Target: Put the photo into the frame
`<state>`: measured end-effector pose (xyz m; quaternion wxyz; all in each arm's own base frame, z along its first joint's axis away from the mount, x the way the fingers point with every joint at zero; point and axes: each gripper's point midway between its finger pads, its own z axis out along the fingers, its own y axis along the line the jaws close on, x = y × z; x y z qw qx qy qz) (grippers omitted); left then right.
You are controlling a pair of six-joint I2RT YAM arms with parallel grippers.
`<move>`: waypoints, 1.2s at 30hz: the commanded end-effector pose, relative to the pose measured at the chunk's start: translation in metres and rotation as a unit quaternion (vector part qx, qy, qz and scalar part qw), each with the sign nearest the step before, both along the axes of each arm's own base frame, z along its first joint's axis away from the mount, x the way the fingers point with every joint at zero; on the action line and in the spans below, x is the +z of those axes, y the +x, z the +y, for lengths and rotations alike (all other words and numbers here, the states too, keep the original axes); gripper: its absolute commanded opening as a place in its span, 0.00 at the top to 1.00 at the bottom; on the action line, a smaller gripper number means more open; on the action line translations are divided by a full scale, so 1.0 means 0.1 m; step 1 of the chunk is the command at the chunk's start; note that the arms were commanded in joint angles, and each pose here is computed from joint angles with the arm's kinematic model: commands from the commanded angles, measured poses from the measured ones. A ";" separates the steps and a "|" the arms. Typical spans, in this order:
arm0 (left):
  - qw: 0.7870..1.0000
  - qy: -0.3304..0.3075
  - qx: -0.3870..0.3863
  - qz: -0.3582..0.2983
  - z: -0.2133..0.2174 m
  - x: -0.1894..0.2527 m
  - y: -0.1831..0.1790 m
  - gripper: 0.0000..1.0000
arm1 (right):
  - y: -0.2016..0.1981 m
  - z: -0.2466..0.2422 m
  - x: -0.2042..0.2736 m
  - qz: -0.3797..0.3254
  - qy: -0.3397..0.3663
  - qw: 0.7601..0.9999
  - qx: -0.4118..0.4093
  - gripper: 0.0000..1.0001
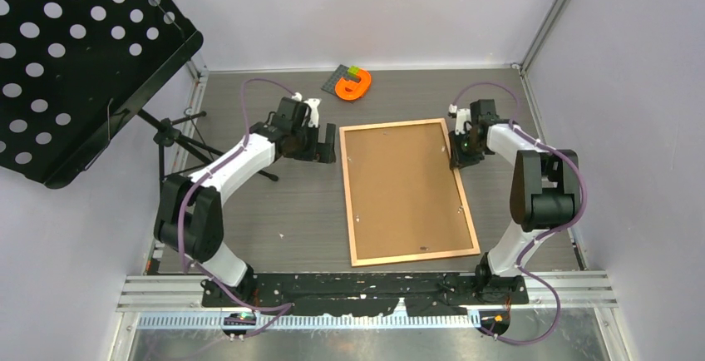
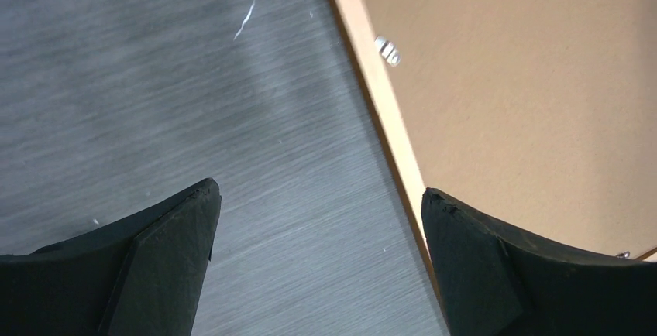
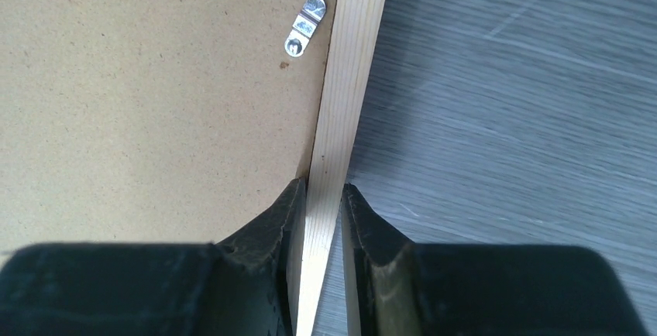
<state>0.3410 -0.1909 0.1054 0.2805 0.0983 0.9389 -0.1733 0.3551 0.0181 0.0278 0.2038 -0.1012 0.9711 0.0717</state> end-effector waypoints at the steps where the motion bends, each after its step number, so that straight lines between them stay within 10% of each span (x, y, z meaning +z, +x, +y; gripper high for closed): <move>1: 0.999 0.017 -0.042 0.000 0.00 0.06 0.04 0.01 | -0.01 0.15 0.02 -0.002 0.020 1.000 0.016 0.94; 36: 0.991 0.090 -0.004 0.102 -0.28 -0.55 0.59 0.11 | 0.00 0.53 -0.08 0.035 0.097 0.995 0.004 0.94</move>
